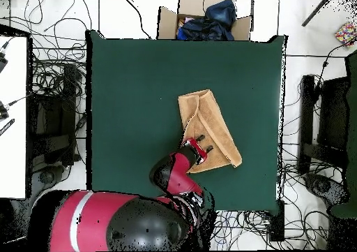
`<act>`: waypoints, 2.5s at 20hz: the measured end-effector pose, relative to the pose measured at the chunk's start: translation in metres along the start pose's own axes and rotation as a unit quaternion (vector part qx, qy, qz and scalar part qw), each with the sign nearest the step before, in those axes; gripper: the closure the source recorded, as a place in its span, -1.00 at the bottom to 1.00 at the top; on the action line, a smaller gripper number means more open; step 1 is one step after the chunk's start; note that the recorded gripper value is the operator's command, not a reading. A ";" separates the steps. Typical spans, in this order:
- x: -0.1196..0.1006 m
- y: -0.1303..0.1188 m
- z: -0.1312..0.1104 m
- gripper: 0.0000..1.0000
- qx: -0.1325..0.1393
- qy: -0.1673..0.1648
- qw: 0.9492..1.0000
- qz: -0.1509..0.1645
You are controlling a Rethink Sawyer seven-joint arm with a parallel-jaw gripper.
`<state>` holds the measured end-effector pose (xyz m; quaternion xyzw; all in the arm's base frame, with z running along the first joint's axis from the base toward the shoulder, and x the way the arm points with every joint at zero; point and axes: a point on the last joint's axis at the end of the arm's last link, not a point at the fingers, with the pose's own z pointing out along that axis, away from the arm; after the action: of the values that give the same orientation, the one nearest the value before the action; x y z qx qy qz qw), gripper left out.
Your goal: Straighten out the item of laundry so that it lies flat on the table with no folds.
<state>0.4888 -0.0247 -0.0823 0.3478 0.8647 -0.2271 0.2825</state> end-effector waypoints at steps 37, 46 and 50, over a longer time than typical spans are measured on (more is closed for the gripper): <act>-0.028 0.066 -0.085 -1.00 -0.151 0.332 0.931 -0.017; -0.020 0.082 -0.132 -1.00 -0.117 0.230 0.959 -0.120; -0.040 0.079 -0.135 -1.00 -0.105 0.193 0.967 -0.129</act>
<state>0.5257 0.0872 0.0279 0.2387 0.9594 -0.0982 0.1135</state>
